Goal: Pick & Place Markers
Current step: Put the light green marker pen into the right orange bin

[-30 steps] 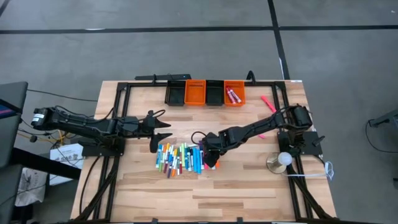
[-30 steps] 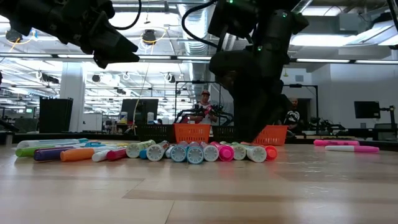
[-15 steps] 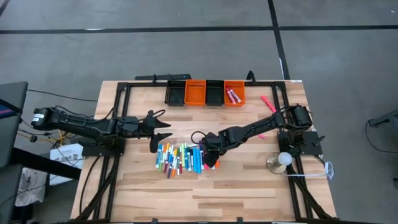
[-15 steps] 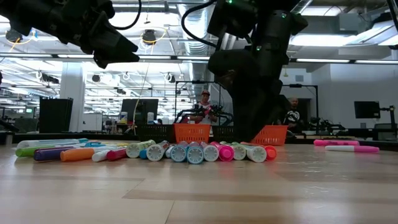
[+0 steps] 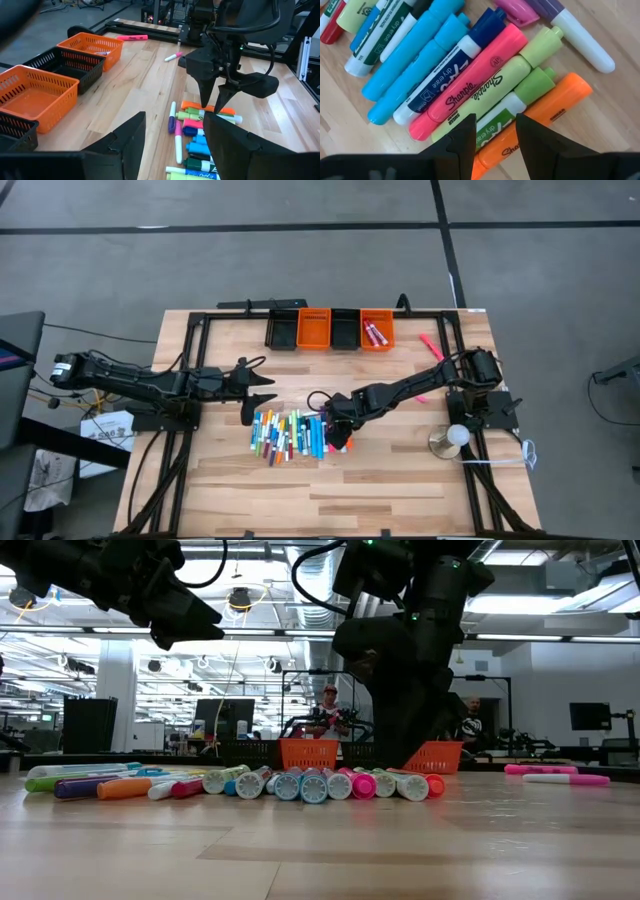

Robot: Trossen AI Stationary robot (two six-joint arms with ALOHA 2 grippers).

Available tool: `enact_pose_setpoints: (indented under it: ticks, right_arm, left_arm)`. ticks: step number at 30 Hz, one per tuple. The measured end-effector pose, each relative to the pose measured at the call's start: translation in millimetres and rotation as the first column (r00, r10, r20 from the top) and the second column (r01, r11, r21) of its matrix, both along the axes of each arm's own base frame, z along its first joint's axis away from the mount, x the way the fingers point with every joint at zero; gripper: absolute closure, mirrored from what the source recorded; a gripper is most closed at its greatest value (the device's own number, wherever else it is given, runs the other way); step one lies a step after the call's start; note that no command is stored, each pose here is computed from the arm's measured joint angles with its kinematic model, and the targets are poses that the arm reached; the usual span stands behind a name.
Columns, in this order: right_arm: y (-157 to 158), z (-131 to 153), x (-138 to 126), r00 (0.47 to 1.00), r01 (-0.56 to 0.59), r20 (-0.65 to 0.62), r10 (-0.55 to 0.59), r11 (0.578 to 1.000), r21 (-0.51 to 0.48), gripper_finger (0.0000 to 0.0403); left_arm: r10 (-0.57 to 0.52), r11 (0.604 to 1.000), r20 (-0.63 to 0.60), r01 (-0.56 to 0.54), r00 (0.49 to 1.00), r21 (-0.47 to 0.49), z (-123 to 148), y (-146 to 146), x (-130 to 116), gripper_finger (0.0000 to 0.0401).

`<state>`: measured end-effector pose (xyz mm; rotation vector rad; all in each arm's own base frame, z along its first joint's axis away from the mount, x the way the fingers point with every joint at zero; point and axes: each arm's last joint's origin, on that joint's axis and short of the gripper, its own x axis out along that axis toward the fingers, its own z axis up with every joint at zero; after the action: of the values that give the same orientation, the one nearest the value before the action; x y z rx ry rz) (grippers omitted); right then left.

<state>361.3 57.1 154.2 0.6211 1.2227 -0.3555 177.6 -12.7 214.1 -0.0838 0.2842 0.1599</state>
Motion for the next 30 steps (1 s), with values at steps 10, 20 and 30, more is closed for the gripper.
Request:
enact_pose_setpoints:
  ticks: [10,20,30]
  right_arm:
    - [-1.3,-5.3,-3.9,1.000,0.004,-0.020,-0.004,1.000,0.002,0.0274]
    - [-5.4,-5.1,-3.0,1.000,0.017,-0.019,-0.017,1.000,0.017,0.0274]
    - [-7.1,-4.5,-1.1,1.000,0.011,-0.005,-0.011,0.999,0.041,0.0274]
  left_arm:
    - [0.000,1.000,0.000,0.000,1.000,0.000,-0.1,0.0,0.0,0.0206]
    - [0.000,1.000,-0.001,0.000,1.000,0.000,-0.3,0.0,-0.1,0.0206]
    - [0.000,1.000,0.000,0.000,1.000,0.000,-0.2,0.0,-0.1,0.0206]
